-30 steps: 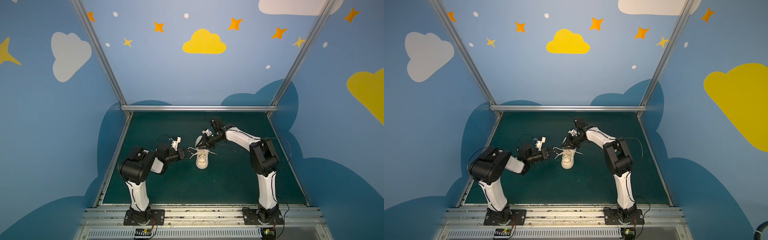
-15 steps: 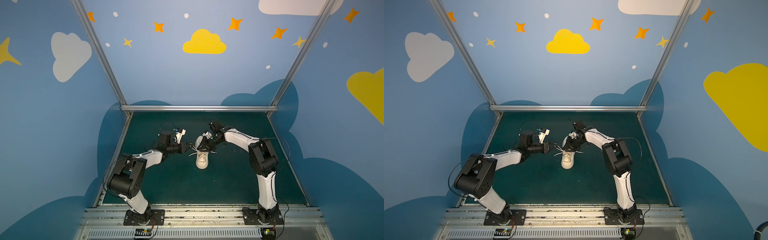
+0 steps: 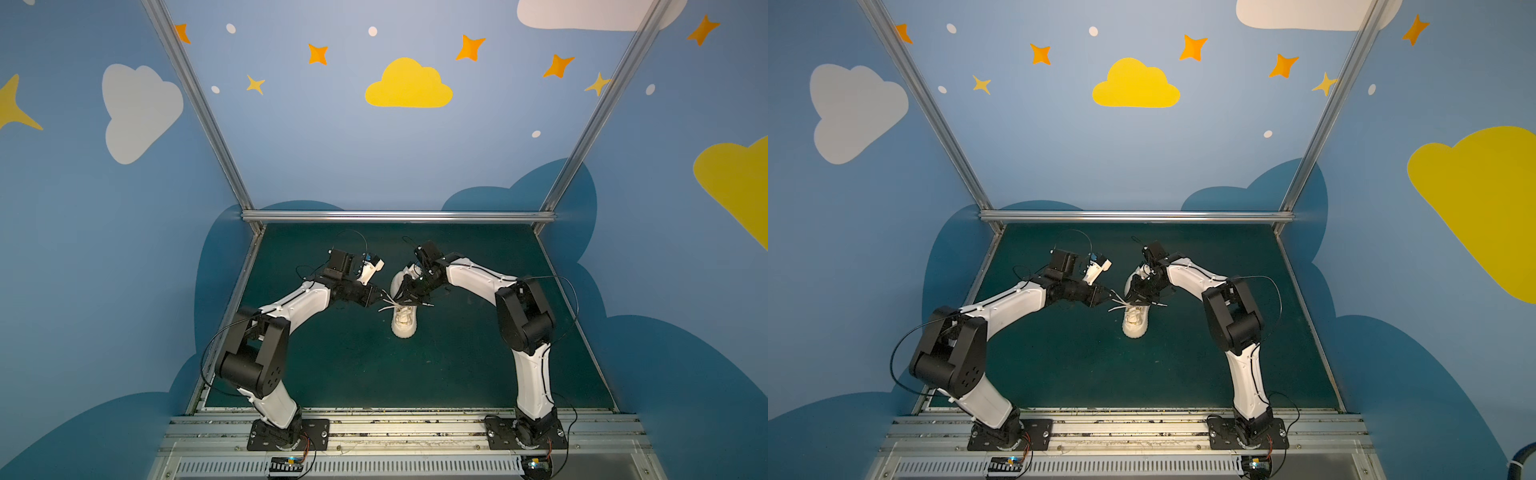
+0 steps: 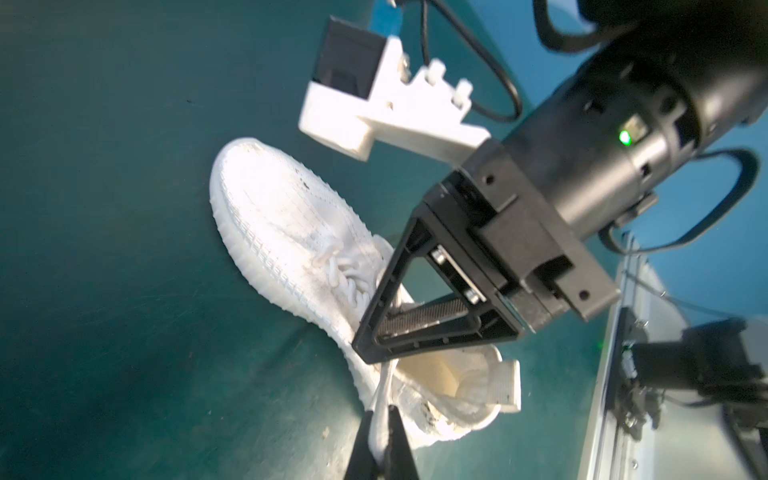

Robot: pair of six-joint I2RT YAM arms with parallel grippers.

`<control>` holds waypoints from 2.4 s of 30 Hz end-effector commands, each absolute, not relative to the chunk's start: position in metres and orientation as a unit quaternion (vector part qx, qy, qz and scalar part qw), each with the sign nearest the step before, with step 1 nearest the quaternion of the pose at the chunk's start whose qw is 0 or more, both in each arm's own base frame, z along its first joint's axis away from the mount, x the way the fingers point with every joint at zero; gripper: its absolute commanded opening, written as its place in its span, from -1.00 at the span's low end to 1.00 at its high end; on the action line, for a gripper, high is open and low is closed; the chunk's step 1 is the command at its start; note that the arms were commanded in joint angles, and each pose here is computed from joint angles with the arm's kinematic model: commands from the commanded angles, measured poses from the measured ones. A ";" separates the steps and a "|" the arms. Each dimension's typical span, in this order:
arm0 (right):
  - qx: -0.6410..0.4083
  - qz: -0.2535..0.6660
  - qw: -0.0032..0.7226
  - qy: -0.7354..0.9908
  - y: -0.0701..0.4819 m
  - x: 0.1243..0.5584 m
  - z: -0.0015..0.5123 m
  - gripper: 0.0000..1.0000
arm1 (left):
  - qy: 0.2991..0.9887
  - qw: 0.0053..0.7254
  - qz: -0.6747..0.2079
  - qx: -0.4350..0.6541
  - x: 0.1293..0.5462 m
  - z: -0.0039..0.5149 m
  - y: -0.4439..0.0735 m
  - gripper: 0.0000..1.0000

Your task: Tie the shoes

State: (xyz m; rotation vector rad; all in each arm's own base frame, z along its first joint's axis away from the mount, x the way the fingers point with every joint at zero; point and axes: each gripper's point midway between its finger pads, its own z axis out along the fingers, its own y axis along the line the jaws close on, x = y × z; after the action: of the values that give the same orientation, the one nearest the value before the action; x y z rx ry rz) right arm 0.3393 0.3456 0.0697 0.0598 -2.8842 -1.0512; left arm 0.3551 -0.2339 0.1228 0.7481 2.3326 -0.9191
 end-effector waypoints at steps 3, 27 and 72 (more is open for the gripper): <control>0.009 -0.270 0.055 -0.961 0.319 0.326 0.049 -0.43 | 0.873 0.238 -0.267 0.331 0.350 0.118 -0.220 -0.94; 0.011 -0.332 0.045 -0.942 0.337 0.333 0.075 -0.35 | 0.866 0.225 -0.254 0.367 0.352 0.115 -0.225 -0.95; 0.007 -0.309 0.036 -0.950 0.278 0.354 0.074 -0.79 | 0.872 0.223 -0.383 0.208 0.342 0.113 -0.236 0.24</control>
State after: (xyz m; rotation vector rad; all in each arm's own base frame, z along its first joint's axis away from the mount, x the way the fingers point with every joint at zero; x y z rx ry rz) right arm 0.3569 0.2845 0.0549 -0.0135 -2.8762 -0.9427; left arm 0.3416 -0.2369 0.1042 0.5772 2.4311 -1.0691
